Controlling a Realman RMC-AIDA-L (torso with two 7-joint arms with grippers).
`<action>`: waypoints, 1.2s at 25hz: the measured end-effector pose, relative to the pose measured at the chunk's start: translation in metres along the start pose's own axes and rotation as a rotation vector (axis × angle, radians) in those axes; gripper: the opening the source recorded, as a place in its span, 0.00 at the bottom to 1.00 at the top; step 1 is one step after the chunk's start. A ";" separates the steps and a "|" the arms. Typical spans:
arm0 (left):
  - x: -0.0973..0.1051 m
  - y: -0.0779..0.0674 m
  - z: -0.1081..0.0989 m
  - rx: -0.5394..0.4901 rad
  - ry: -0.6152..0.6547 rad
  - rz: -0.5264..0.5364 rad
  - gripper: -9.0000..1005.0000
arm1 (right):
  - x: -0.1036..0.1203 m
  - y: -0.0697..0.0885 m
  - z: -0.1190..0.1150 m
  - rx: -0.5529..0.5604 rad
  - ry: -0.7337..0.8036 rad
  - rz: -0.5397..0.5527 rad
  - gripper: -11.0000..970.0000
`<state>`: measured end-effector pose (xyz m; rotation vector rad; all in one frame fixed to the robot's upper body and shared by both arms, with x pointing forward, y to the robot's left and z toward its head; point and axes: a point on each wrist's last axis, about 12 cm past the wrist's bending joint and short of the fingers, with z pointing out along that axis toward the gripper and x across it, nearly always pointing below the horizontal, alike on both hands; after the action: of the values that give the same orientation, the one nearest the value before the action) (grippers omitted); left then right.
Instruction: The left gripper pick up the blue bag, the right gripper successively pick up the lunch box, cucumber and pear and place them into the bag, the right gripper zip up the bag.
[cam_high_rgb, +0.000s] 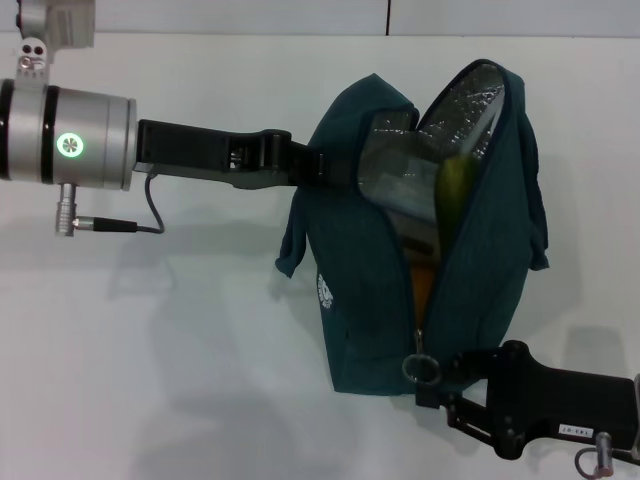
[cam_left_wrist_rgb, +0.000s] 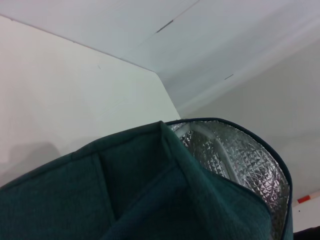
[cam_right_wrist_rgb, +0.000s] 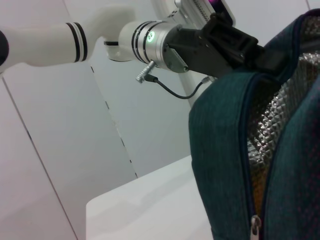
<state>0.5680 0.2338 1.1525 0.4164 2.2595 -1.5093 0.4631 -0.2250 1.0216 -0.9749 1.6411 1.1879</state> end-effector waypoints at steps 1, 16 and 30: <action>0.000 0.000 0.000 0.000 0.000 0.000 0.06 | 0.000 0.000 0.000 0.001 0.001 0.000 0.43; 0.001 0.001 -0.001 -0.001 -0.001 0.002 0.06 | 0.000 -0.002 -0.002 0.025 -0.008 0.006 0.04; 0.001 0.001 -0.001 -0.003 -0.001 0.021 0.06 | -0.013 0.011 -0.025 0.023 -0.228 -0.030 0.03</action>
<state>0.5671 0.2356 1.1515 0.4365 2.2496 -1.4952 0.4521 -0.2451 1.0409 -0.8143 1.4515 1.2110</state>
